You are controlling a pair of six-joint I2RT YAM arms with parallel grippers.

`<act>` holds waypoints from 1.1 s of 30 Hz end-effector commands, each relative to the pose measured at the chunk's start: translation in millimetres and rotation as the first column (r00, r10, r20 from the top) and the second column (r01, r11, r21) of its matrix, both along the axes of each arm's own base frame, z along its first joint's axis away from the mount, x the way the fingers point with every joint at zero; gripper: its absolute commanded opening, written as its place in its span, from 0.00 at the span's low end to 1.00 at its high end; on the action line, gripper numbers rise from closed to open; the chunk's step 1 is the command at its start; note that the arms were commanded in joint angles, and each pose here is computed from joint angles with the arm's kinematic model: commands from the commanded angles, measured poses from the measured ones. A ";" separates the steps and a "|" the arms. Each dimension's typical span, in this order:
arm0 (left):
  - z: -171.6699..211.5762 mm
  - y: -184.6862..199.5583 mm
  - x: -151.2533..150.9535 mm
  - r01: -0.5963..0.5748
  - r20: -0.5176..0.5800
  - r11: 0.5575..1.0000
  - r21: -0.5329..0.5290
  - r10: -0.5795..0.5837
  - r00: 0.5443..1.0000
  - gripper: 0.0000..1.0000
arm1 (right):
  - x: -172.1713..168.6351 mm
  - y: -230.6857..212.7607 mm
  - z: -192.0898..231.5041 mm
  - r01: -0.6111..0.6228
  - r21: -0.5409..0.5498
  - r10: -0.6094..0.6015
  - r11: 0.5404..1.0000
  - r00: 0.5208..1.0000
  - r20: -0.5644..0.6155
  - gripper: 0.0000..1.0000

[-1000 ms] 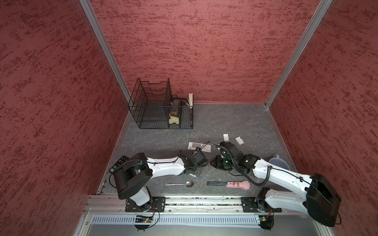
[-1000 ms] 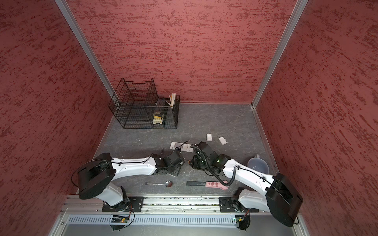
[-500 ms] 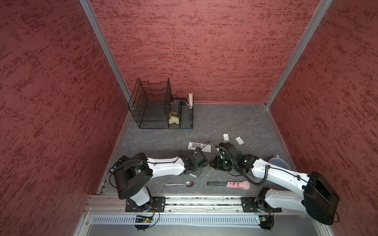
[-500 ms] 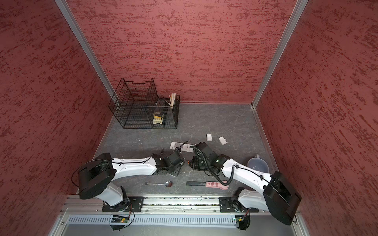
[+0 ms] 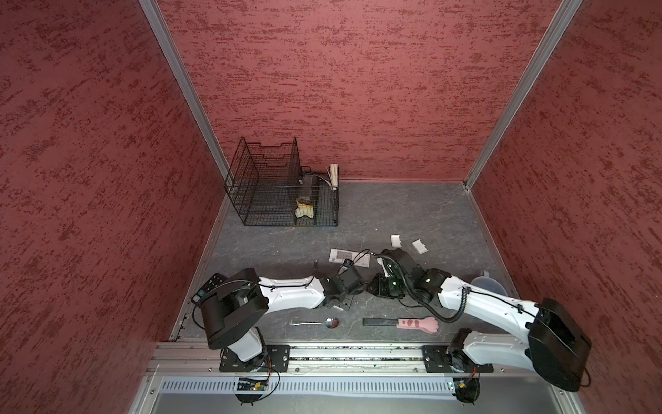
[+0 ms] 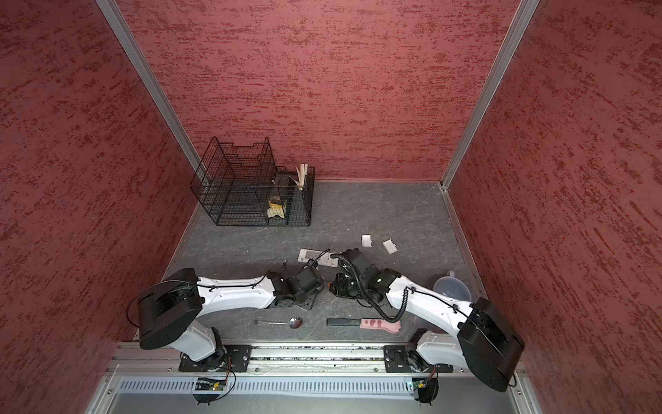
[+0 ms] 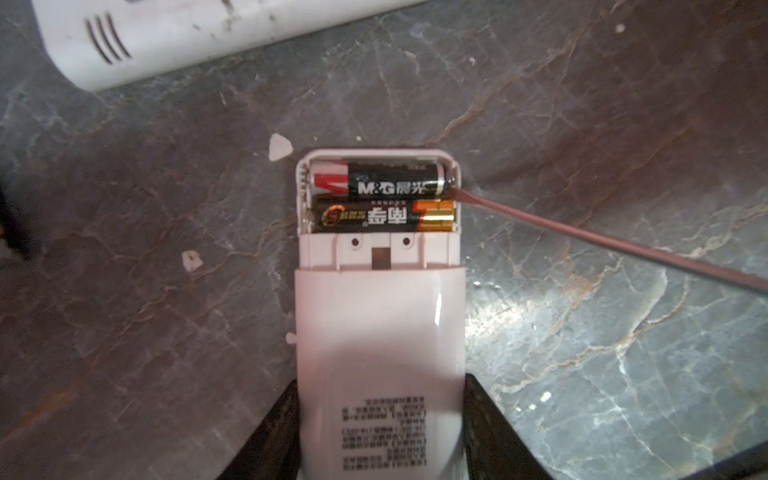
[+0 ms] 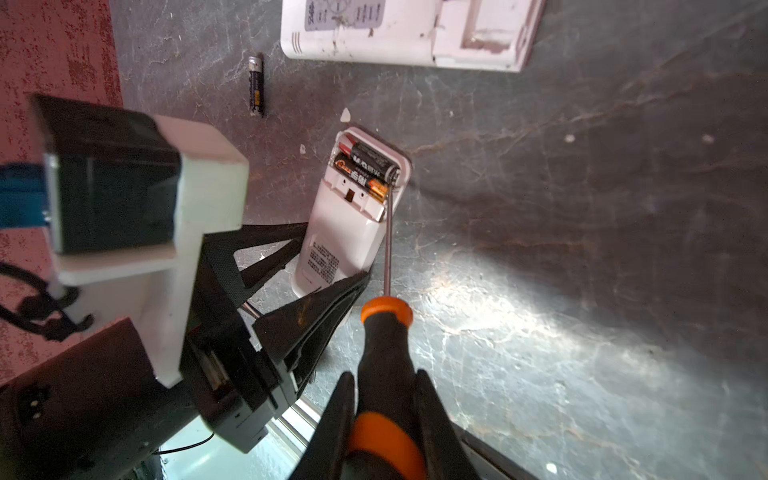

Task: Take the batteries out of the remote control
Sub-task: 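Pry the black-and-red battery out with the screwdriver tip, right gripper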

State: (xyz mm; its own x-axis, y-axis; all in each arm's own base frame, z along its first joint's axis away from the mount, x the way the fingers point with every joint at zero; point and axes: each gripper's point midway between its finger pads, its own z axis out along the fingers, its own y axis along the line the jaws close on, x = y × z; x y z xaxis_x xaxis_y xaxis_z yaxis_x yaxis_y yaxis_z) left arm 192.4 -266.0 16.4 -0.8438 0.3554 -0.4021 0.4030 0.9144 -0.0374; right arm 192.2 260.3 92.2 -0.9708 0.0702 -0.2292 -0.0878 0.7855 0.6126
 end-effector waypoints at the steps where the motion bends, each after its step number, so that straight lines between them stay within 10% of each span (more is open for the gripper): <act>1: -28.1 -3.2 -34.2 0.120 -0.128 0.993 0.012 -0.117 0.985 0.40 | 21.9 14.0 27.7 -0.018 0.055 0.011 0.998 0.993 0.114 0.00; 33: -32.8 -4.7 -37.4 0.127 -0.138 0.992 0.019 -0.124 0.983 0.39 | 28.9 16.0 58.1 -0.032 0.104 0.012 0.994 0.983 0.184 0.00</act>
State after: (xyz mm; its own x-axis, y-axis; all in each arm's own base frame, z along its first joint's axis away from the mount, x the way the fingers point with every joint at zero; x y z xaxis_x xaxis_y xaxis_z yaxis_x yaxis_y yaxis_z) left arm 192.0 -266.4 15.7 -0.8374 0.3665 -0.4056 0.4119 0.9108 -0.0274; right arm 201.0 258.3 107.3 -0.9578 0.0551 -0.2822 -0.1347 0.7810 0.6098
